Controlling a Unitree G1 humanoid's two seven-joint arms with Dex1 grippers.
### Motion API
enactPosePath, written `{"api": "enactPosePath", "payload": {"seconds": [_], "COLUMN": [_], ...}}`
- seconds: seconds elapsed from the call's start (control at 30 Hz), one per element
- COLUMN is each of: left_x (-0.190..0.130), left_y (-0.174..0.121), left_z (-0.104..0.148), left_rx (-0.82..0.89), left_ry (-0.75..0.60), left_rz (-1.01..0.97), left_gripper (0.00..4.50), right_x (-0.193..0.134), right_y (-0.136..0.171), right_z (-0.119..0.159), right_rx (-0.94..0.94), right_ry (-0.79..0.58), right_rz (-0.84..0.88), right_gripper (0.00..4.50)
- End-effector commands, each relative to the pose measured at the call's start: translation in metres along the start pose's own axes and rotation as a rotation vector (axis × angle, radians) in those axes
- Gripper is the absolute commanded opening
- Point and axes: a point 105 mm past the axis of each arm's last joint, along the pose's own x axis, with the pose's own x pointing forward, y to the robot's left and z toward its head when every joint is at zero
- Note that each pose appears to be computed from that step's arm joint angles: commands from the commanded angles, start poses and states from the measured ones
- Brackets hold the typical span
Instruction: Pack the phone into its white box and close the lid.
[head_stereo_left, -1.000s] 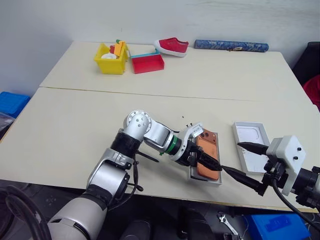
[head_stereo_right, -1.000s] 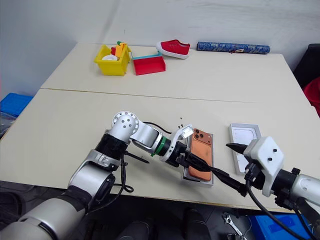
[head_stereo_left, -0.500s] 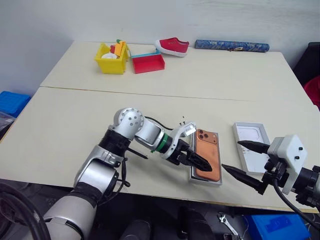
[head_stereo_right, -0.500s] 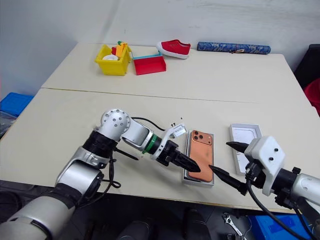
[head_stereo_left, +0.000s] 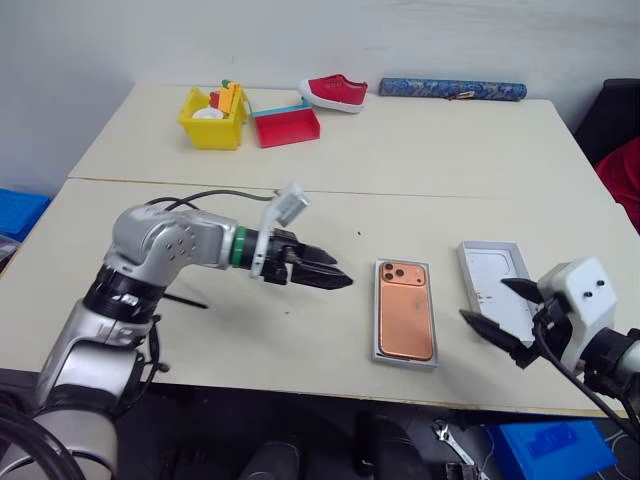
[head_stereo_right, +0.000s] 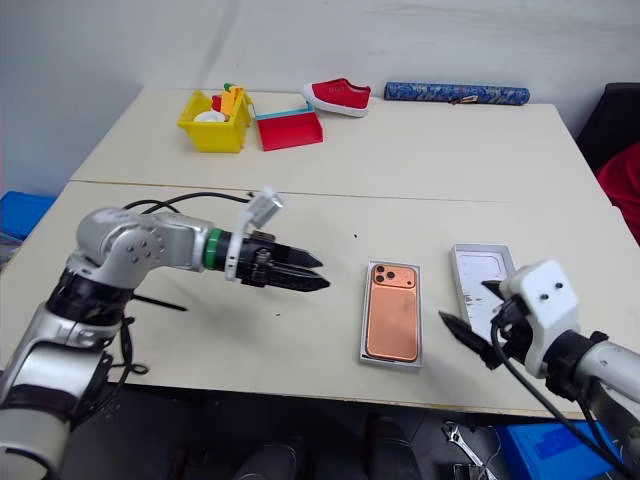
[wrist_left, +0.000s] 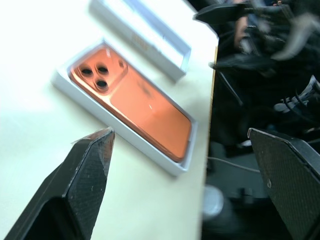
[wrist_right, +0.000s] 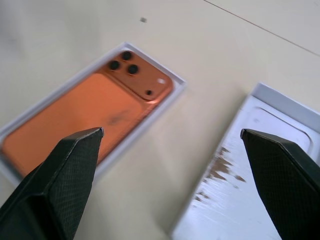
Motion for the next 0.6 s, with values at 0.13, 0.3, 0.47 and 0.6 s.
{"api": "enactPosePath", "payload": {"seconds": [0.13, 0.3, 0.47, 0.6], "left_x": [-0.013, -0.013, -0.014, -0.015], "left_y": [-0.007, 0.003, 0.002, -0.002], "left_z": [-0.011, -0.007, 0.0, 0.001], "left_rx": [0.41, 0.503, 0.512, 0.512], "left_ry": [0.042, 0.014, -0.015, -0.025], "left_rz": [-0.057, 0.006, 0.009, -0.002], "left_gripper": [4.49, 4.49, 4.5, 4.5], "right_x": [0.027, 0.054, 0.07, 0.074], "right_y": [-0.005, -0.013, -0.018, -0.013], "right_z": [-0.017, -0.03, -0.04, -0.039], "right_rx": [0.201, 0.275, 0.29, 0.271], "right_ry": [0.04, 0.081, 0.097, 0.092], "right_rz": [-0.165, -0.248, -0.295, -0.286], "right_gripper": [4.5, 4.5, 3.54, 2.18]}}
